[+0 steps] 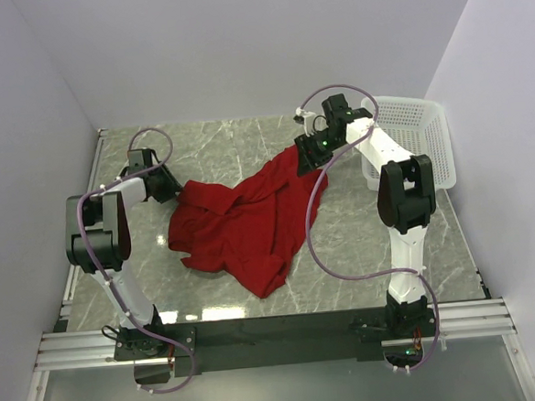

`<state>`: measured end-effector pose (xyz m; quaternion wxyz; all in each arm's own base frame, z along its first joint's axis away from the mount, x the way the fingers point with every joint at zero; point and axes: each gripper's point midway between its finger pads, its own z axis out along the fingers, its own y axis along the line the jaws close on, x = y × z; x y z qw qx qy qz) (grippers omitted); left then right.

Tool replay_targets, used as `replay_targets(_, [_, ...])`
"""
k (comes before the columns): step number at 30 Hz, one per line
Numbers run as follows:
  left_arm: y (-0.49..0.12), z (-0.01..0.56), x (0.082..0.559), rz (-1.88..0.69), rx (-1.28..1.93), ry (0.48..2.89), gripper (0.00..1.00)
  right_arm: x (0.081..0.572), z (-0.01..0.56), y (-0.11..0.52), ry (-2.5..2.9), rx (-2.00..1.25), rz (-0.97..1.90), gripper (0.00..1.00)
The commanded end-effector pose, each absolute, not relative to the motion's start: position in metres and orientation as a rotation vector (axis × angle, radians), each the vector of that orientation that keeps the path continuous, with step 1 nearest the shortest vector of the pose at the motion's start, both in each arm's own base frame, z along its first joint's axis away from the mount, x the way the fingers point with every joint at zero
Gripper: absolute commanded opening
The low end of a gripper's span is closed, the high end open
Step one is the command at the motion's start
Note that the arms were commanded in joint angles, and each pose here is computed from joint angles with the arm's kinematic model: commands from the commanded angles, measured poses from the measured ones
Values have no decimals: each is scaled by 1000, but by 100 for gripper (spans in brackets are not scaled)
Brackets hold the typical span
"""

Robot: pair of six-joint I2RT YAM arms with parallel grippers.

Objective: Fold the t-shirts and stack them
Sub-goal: Flatten the tshirt out

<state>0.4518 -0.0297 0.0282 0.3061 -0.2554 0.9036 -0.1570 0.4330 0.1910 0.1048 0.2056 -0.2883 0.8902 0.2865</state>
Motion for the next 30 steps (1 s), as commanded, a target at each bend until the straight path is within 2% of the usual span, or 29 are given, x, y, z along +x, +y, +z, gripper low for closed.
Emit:
replay_targets(1, [-23, 12, 425, -298, -677, 2505, 43, 441, 147, 190, 2367, -803, 769, 56])
replay_targets(24, [-38, -5, 400, -133, -597, 2616, 38, 441, 151, 189, 2360, -791, 768, 56])
replay_targets(30, [-37, -5, 396, -113, -597, 2606, 27, 440, 150, 188, 2363, -788, 769, 56])
